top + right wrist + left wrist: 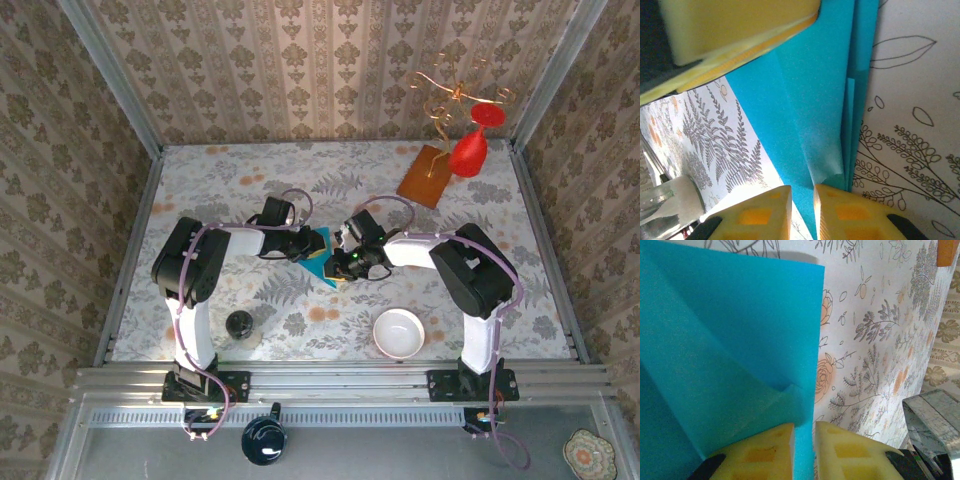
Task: Fold a paper plane with a square sheet of paper (pick it up from the middle)
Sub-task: Fourth fold the wing at the center of the table.
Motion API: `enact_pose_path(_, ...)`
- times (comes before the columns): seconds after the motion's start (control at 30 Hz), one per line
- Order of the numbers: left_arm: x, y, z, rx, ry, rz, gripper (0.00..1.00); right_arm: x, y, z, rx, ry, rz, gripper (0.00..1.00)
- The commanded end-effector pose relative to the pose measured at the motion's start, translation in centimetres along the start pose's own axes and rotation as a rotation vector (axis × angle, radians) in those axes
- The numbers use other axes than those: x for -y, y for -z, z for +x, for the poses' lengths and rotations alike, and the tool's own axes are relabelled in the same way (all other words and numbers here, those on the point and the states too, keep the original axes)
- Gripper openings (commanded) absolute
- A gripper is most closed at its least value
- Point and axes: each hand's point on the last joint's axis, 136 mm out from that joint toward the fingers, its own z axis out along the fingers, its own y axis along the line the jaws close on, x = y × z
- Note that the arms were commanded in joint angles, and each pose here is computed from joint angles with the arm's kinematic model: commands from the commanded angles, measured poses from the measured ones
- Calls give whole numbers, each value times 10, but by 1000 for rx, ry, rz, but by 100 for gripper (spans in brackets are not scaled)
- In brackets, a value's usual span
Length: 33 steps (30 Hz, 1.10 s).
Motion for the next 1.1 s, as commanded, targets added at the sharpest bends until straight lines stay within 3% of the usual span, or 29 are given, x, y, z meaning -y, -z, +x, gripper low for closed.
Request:
enact_pose_path(0.0, 9, 4, -4, 9, -13, 22, 20, 21, -8, 14, -45, -32, 68, 22)
enact_pose_path(0.5, 5, 53, -19, 98, -52, -23, 19, 42, 1, 37, -181, 88, 124, 22)
enact_pose_path(1.07, -5, 29, -9, 43, -45, -41, 17, 45, 6, 29, -179, 96, 116, 22)
